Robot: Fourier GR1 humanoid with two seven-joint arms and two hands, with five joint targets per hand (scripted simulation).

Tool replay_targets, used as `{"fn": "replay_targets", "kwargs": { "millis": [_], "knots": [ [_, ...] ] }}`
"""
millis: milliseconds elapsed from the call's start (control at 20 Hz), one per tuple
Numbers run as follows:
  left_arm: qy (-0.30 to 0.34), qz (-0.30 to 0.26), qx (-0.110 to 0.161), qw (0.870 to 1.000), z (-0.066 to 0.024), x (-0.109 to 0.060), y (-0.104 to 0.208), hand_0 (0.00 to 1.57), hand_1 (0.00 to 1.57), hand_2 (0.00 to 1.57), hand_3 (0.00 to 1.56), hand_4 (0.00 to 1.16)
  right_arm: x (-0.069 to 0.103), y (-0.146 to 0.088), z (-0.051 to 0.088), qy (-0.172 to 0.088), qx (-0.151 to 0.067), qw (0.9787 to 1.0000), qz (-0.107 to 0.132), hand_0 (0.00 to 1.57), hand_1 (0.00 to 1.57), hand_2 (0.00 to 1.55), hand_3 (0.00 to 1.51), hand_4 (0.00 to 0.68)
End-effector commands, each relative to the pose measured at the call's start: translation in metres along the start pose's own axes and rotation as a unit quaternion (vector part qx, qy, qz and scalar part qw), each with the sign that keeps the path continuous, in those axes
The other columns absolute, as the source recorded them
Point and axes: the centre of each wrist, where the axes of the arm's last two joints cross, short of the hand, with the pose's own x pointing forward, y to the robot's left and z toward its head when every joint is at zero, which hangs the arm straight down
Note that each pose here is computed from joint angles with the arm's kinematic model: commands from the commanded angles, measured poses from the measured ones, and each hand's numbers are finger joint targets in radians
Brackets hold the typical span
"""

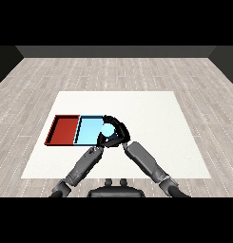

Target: Pick the blue can and put it in the blue box

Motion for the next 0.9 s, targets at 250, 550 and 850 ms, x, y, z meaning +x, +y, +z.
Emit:
{"fn": "replay_targets", "kwargs": {
  "millis": [250,550,850],
  "knots": [
    [-0.005,-0.023,0.006,1.0,-0.0067,0.007,-0.004,1.57,1.57,1.57,1.5,1.14,-0.013,-0.018,0.002,0.001,-0.013,0.9999,-0.006,0.0,0.0,0.0,0.0,0.0],
    [-0.009,-0.027,0.007,1.0,0.0007,0.0,0.011,1.57,1.57,1.57,1.51,1.13,0.013,-0.03,0.02,-0.018,-0.018,0.9995,-0.02,0.0,0.0,0.0,0.0,0.0],
    [-0.003,-0.049,0.017,0.999,-0.0072,-0.007,0.016,1.57,1.57,1.57,1.5,1.13,0.036,-0.053,0.04,-0.032,-0.039,0.9983,-0.027,0.0,0.0,0.0,0.0,0.0]
  ]
}}
